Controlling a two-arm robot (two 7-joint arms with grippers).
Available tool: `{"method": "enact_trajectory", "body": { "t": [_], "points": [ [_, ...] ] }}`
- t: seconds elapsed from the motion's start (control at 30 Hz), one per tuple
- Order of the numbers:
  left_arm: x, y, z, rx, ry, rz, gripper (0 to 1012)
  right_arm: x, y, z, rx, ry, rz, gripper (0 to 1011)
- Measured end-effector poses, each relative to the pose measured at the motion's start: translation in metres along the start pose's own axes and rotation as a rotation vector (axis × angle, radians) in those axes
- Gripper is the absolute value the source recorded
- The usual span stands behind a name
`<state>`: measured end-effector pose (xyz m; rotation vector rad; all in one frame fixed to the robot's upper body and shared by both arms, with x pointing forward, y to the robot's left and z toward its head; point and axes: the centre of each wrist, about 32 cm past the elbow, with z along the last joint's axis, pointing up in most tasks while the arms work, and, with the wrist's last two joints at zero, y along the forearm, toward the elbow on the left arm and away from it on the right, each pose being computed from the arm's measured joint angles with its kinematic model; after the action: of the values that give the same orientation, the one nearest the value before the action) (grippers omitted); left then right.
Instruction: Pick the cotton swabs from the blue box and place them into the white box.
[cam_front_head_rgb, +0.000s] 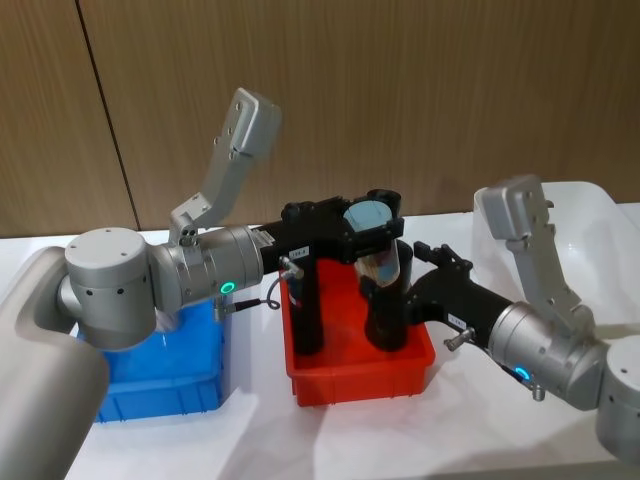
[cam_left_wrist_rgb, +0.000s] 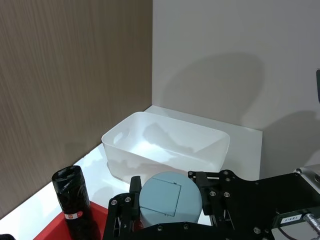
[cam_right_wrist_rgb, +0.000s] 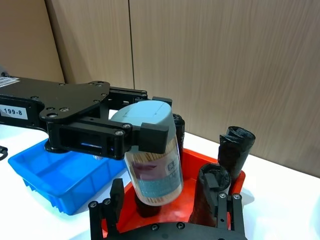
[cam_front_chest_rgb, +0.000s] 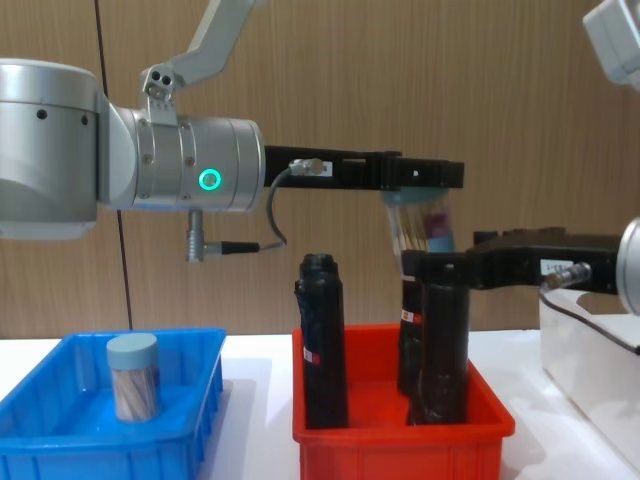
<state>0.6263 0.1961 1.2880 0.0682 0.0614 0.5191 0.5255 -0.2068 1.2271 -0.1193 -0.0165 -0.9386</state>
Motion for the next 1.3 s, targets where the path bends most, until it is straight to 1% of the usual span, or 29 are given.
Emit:
{"method": "enact_trajectory", "body": {
  "t": [0.7, 0.77, 0.83, 0.87, 0.97, 1.03, 1.1, 1.13, 1.3],
  "points": [
    [0.0, 0.0, 0.0, 0.0, 0.0, 0.0, 671, 0.001, 0.017, 0.0, 0.002, -0.004, 0.018, 1001],
    [0.0, 0.0, 0.0, 0.0, 0.0, 0.0, 671, 0.001, 0.018, 0.0, 0.003, -0.003, 0.018, 987],
    [0.0, 0.0, 0.0, 0.0, 0.0, 0.0, 671, 0.002, 0.019, 0.0, 0.004, -0.003, 0.019, 952],
    [0.0, 0.0, 0.0, 0.0, 0.0, 0.0, 671, 0.002, 0.019, 0.0, 0.004, -0.003, 0.019, 907],
    [0.0, 0.0, 0.0, 0.0, 0.0, 0.0, 672, 0.003, 0.021, -0.001, 0.006, -0.001, 0.02, 827],
    [0.0, 0.0, 0.0, 0.0, 0.0, 0.0, 671, 0.003, 0.022, -0.001, 0.009, 0.003, 0.022, 791],
    [0.0, 0.0, 0.0, 0.0, 0.0, 0.0, 671, 0.004, 0.022, -0.002, 0.01, 0.005, 0.025, 734],
    [0.0, 0.0, 0.0, 0.0, 0.0, 0.001, 671, 0.004, 0.022, -0.002, 0.011, 0.006, 0.026, 684],
    [0.0, 0.0, 0.0001, -0.001, 0.0, 0.001, 672, 0.004, 0.023, -0.002, 0.016, 0.01, 0.027, 673]
  ]
}}
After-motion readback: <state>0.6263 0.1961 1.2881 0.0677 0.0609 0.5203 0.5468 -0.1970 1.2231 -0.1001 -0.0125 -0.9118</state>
